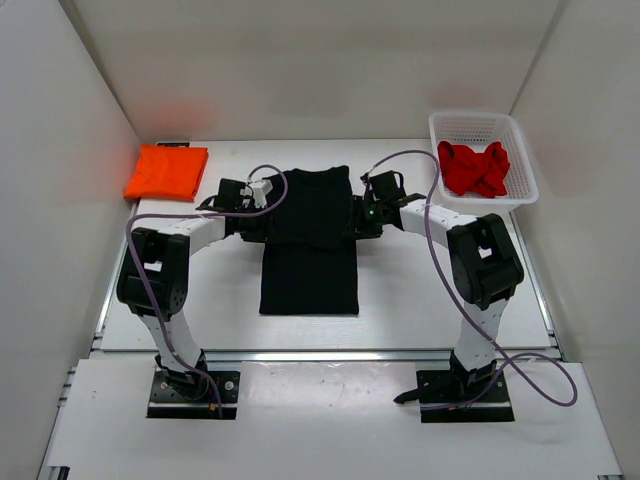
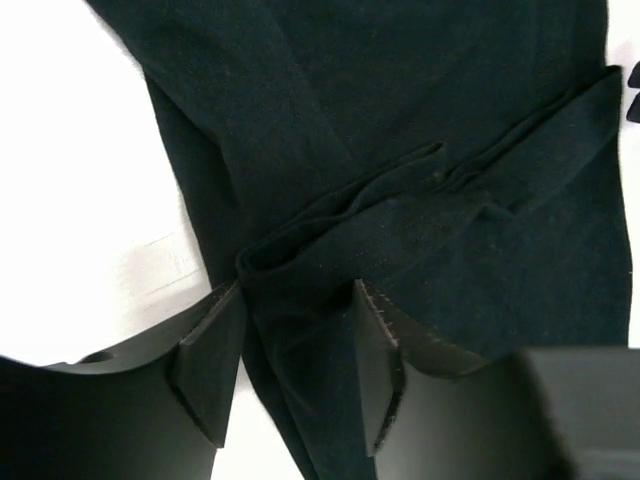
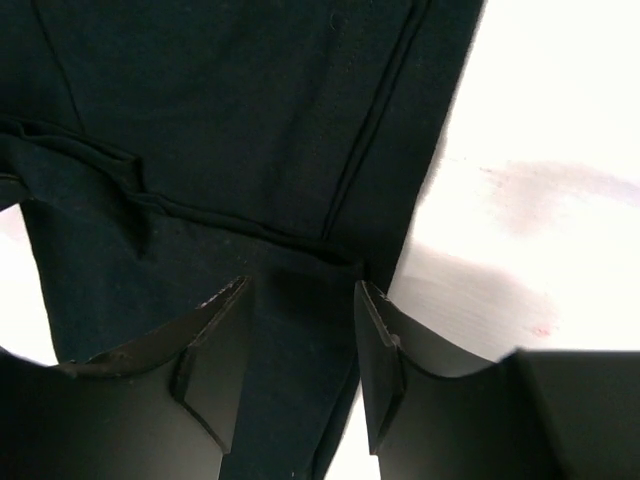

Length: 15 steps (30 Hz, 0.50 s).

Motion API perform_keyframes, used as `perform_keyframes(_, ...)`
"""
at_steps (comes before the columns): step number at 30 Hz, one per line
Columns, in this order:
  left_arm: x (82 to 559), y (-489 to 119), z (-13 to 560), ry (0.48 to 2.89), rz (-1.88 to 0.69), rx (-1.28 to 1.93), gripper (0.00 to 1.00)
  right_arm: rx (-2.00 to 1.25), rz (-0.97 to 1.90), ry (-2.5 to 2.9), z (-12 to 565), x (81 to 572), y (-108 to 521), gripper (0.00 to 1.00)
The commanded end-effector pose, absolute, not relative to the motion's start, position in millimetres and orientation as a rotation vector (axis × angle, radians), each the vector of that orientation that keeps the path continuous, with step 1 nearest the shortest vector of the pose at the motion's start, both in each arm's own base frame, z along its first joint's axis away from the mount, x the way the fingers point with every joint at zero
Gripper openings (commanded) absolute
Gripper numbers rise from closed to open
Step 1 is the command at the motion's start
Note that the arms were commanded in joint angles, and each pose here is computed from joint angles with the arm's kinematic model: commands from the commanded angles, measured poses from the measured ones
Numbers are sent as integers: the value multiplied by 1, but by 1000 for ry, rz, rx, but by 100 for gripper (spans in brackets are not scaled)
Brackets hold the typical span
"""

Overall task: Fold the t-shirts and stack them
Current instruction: Fold the folded rectangular tshirt in 1/3 of the way

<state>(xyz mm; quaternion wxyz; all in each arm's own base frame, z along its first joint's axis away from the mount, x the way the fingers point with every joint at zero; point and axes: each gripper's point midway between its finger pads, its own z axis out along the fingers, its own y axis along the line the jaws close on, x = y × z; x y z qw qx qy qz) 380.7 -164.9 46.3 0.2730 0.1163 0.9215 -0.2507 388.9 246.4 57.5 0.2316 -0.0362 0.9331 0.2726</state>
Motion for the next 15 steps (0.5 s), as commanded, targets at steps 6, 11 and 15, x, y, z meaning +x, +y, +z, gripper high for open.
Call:
perform_keyframes(6,403,-173,68,2390,-659,352,46,-121,790,2562,48,400,261,38)
perform_keyframes(11,404,-174,72,2377,-662,361,45,-81,740,2598,40,398,252,37)
perform_keyframes(15,405,-178,78,2361,-684,378,43,-76,655,2566,53,400,242,38)
